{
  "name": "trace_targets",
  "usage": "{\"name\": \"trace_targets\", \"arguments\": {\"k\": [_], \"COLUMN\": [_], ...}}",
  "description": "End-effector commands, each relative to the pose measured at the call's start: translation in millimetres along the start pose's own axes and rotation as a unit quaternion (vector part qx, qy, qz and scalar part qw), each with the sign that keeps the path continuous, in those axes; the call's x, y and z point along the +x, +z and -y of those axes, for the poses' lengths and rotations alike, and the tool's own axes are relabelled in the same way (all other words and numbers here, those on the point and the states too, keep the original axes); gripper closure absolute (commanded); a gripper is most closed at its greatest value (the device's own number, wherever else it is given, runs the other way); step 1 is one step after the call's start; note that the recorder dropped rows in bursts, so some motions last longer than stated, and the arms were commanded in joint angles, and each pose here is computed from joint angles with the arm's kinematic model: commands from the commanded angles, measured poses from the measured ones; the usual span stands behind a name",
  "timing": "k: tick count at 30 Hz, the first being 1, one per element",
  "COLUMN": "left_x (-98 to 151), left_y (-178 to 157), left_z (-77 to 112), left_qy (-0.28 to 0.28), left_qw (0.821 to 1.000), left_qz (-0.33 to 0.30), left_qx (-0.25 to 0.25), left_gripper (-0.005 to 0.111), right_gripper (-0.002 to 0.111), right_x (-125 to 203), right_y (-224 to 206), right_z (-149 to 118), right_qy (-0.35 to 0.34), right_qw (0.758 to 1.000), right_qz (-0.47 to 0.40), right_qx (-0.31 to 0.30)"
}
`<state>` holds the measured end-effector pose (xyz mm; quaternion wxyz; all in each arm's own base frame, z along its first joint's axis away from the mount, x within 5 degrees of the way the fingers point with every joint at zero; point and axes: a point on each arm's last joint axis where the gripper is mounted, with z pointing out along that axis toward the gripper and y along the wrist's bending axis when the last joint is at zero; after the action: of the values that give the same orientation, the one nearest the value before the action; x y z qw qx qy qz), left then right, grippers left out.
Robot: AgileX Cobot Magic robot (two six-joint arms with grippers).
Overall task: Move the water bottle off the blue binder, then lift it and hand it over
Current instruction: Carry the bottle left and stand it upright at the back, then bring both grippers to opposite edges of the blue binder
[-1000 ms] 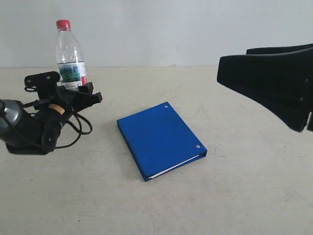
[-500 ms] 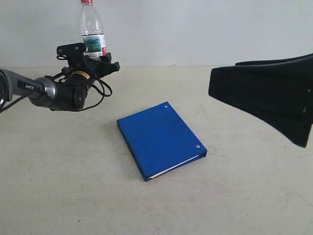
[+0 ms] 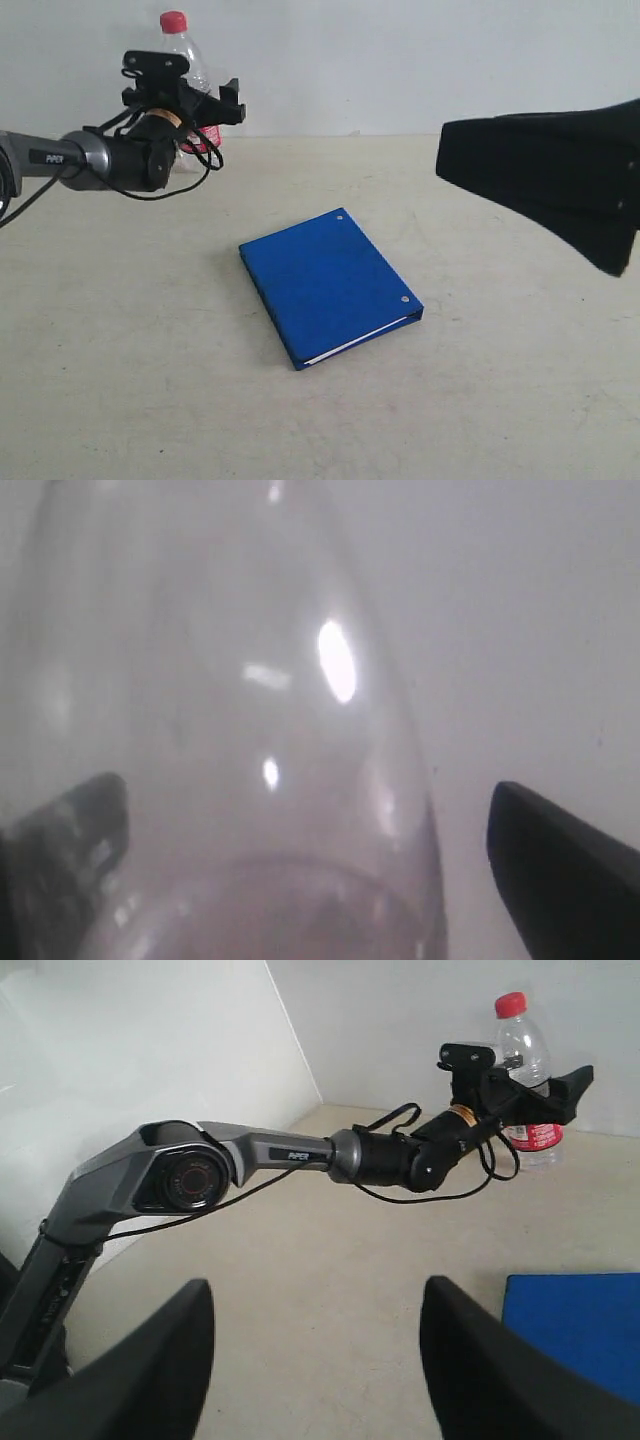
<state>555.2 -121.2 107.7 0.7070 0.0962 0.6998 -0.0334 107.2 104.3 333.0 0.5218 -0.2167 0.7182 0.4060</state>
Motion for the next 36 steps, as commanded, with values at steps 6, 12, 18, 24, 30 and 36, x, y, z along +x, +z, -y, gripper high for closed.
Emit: {"name": "trace_targets", "arguments": {"k": [6,12,18,24,30,36], "left_x": [-84,-182,-187,-223,-193,-123], "left_y": [-17,-38,-92,-192,-252,-287], "left_z": [-5.5,-21.6,-14.2,14.1,38.3,63.6], "left_qy": [0.085,0.062,0.005,-0.068,-0.068,-0.2], "left_qw": [0.978,0.993,0.97,0.964,0.911,0.804], "left_qz": [-0.184,-0.097,-0.239,-0.239,-0.374,-0.523], "left_qx": [0.05,0.027,0.054,0.095,0.16,0.2], "left_gripper": [0.017,0.017,0.017,0.017,0.017,0.017], "right_gripper": [0.053,0.053,0.053,0.061,0.061,0.061], "right_x": [-4,-5,0,36,56,48], "right_y": [-1,-1,2,65,105,116], "right_z": [6,7,1,58,135,214], "right_qy": [-0.001,-0.006,0.016,0.077,0.195,0.352], "right_qw": [0.999,0.999,1.0,0.983,0.944,0.907], "right_qz": [0.021,0.024,-0.002,-0.119,-0.17,-0.229], "right_qx": [0.034,0.041,0.003,0.115,0.203,-0.039]}}
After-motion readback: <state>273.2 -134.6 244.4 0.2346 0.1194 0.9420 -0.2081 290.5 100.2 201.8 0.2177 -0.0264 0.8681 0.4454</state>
